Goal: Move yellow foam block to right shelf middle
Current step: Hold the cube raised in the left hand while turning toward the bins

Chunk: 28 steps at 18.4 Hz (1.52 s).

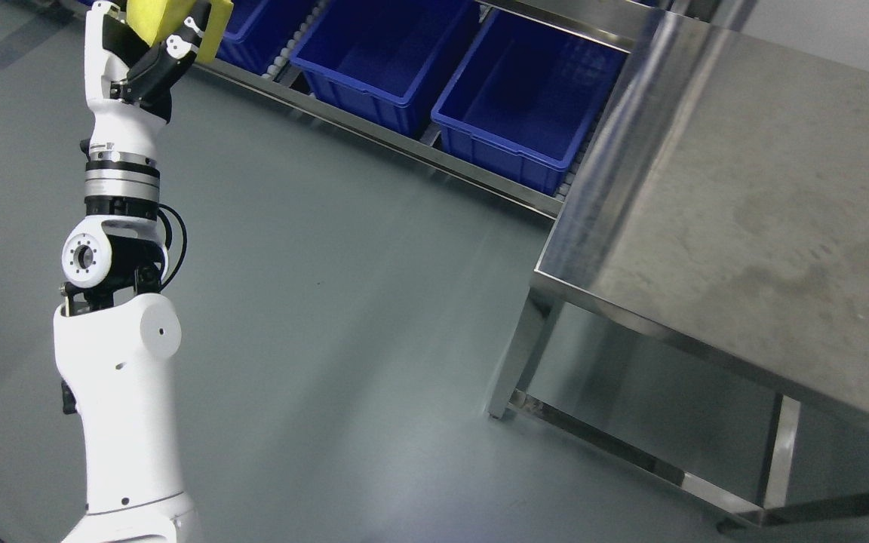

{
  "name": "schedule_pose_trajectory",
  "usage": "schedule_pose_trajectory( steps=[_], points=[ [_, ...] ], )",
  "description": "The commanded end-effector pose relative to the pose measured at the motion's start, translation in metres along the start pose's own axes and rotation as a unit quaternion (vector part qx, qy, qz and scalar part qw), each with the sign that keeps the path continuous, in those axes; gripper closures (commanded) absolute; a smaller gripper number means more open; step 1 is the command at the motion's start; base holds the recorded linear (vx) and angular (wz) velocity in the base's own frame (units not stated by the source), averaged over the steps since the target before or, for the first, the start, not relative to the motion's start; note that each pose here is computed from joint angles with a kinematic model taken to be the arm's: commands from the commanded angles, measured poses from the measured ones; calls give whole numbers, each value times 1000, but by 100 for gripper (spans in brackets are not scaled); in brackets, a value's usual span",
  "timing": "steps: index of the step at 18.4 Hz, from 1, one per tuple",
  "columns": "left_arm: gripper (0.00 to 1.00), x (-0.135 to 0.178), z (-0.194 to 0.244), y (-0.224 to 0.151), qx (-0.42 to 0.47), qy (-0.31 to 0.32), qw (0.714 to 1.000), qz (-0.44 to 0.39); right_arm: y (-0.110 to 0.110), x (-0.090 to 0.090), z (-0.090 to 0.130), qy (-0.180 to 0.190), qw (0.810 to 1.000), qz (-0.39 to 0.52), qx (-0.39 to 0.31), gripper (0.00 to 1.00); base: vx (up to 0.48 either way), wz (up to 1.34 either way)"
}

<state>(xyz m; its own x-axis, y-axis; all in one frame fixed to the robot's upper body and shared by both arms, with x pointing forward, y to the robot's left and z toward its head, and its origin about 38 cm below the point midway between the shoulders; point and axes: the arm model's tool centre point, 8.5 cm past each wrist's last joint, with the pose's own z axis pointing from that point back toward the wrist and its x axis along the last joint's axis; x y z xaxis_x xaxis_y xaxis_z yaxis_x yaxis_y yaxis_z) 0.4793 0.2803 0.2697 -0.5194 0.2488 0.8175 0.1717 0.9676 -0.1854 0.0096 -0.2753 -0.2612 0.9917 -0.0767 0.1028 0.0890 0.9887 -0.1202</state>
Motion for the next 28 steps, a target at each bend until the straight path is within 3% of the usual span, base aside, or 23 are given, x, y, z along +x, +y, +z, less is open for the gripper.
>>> schedule_pose_trajectory(
  steps=[1,12,19,28],
  points=[
    [63,27,18,13,11,-31,999,-18,-11,6,-1,-8,1000,2,-9,0,8,586],
    [63,-1,91,13,11,17,999,-31,-11,6,-1,-8,1000,2,-9,0,102,667],
    [63,-2,95,14,13,20,999,-32,-11,6,-1,-8,1000,2,-9,0,200,601],
    [63,-3,95,14,12,19,999,-32,-11,6,-1,-8,1000,2,-9,0,331,11]
  ],
)
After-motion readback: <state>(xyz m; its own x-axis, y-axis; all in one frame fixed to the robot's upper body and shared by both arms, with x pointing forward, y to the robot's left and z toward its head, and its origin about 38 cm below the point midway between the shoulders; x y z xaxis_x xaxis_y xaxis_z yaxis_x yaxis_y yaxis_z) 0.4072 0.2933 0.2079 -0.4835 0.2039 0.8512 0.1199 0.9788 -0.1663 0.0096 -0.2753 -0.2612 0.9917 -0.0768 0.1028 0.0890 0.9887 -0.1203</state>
